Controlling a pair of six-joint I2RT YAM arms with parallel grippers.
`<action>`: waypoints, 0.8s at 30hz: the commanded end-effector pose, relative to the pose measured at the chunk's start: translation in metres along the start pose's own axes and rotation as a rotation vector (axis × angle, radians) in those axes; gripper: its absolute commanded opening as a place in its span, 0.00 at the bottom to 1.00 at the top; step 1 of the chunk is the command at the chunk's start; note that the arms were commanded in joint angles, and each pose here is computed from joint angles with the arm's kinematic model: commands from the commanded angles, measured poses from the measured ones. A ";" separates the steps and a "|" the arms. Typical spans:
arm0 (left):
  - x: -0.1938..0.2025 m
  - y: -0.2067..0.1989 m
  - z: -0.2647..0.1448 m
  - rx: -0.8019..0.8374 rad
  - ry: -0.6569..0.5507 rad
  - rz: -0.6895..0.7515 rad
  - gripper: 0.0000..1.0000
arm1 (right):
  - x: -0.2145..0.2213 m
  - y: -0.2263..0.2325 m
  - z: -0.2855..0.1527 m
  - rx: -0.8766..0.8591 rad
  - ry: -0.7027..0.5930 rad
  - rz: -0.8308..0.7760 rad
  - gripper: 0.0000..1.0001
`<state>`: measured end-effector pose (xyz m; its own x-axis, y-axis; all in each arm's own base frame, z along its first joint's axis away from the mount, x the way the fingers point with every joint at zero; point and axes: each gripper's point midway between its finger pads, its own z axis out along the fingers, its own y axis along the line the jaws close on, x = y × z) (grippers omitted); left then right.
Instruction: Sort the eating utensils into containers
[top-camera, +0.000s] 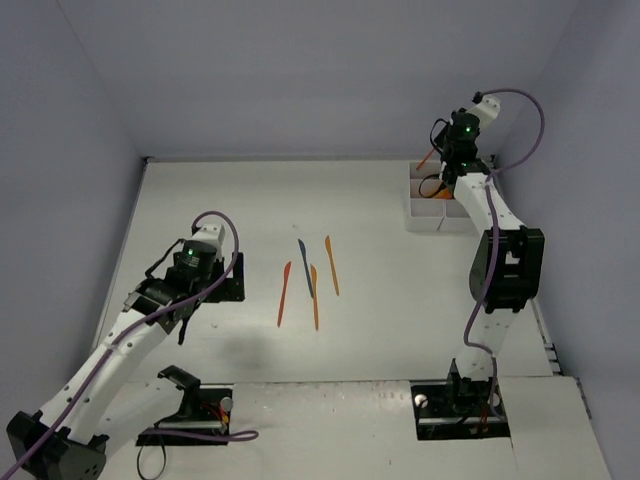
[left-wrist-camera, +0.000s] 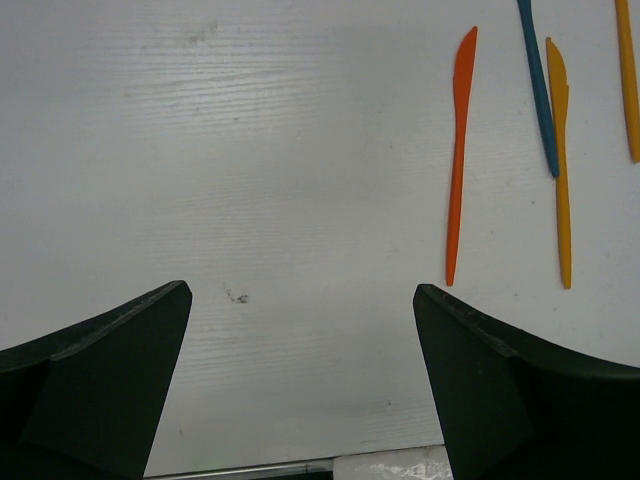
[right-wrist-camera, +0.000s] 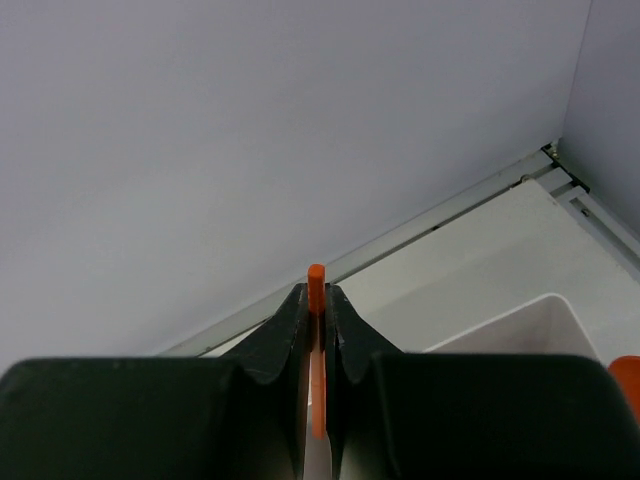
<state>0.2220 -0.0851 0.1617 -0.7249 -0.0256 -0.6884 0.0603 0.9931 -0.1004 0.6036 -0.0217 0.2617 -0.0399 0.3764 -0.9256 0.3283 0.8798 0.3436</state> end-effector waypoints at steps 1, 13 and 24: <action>-0.005 0.001 0.000 -0.006 -0.019 -0.015 0.93 | -0.050 0.017 0.010 -0.041 -0.159 0.088 0.02; -0.006 -0.009 0.016 0.005 0.038 -0.014 0.93 | -0.020 0.011 -0.019 -0.074 -0.041 0.005 0.42; -0.002 -0.032 0.037 0.064 0.120 -0.073 0.79 | -0.027 0.000 -0.129 -0.091 0.084 -0.118 0.45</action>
<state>0.2265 -0.1012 0.1233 -0.8252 -0.0188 -0.5645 0.0546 0.9921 -0.1129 0.5275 -0.0091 0.2486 -0.2186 0.3165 -0.9230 0.2952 0.9231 0.2466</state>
